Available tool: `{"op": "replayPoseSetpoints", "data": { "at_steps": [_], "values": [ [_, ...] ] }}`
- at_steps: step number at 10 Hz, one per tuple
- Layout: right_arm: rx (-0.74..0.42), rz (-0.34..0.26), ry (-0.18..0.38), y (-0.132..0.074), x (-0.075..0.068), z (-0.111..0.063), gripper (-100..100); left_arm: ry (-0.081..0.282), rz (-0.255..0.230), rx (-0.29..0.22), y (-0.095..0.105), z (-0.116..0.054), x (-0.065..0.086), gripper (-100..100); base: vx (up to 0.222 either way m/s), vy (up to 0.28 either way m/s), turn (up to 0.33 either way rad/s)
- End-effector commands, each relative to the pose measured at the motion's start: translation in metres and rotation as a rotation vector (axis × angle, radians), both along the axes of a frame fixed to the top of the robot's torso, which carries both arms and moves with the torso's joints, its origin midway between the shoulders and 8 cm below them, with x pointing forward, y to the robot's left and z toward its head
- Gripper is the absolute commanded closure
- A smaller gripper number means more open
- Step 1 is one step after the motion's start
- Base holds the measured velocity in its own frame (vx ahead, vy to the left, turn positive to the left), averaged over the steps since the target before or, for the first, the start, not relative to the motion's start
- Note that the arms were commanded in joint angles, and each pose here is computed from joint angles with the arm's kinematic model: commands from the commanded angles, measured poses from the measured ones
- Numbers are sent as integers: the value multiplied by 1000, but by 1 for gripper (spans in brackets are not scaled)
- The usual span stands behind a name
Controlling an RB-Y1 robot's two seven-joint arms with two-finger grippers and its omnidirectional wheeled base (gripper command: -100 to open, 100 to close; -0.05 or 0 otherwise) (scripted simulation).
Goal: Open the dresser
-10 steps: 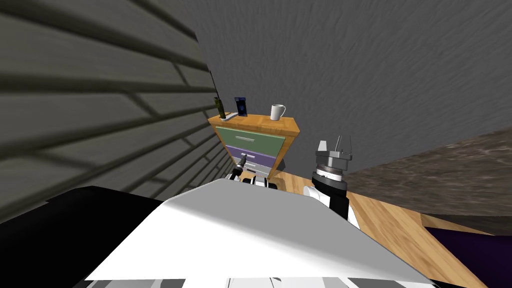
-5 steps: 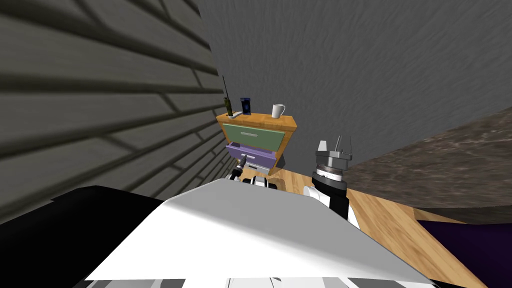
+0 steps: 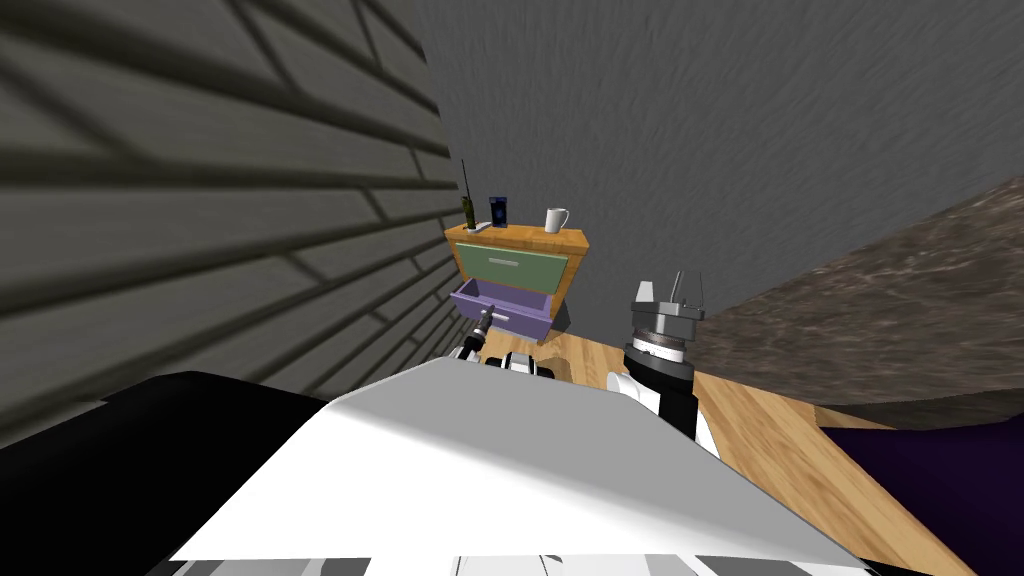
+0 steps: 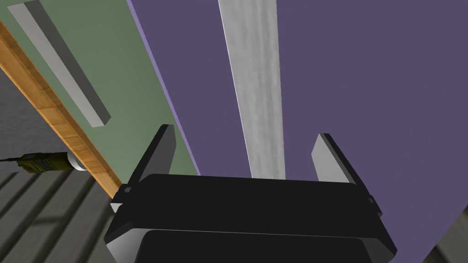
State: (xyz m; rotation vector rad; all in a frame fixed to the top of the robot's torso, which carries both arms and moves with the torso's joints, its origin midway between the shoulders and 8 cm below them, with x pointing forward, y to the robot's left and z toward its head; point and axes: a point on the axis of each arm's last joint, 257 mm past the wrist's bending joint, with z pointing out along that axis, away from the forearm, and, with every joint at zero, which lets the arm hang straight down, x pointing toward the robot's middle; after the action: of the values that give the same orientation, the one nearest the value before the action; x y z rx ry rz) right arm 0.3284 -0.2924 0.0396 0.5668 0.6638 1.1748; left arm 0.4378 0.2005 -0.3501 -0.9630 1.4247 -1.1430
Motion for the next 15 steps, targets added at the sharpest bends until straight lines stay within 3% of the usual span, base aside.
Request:
{"op": "replayPoseSetpoints", "data": {
  "at_steps": [1,8,9,10,15],
  "values": [
    [0,0,0,0,0,0,0,0,2,0,0,13,12,-100,-18,-2,-11],
    [0,0,0,0,0,0,0,0,6,-1,1,47,41,-100,-45,1,-7],
    [0,0,0,0,0,0,0,22,9,0,2,34,35,-100,-8,2,-5],
    [0,0,0,0,0,0,0,28,10,0,2,32,34,0,0,0,0],
    [0,0,0,0,0,0,0,44,13,2,3,25,32,0,0,0,0]
  ]
}}
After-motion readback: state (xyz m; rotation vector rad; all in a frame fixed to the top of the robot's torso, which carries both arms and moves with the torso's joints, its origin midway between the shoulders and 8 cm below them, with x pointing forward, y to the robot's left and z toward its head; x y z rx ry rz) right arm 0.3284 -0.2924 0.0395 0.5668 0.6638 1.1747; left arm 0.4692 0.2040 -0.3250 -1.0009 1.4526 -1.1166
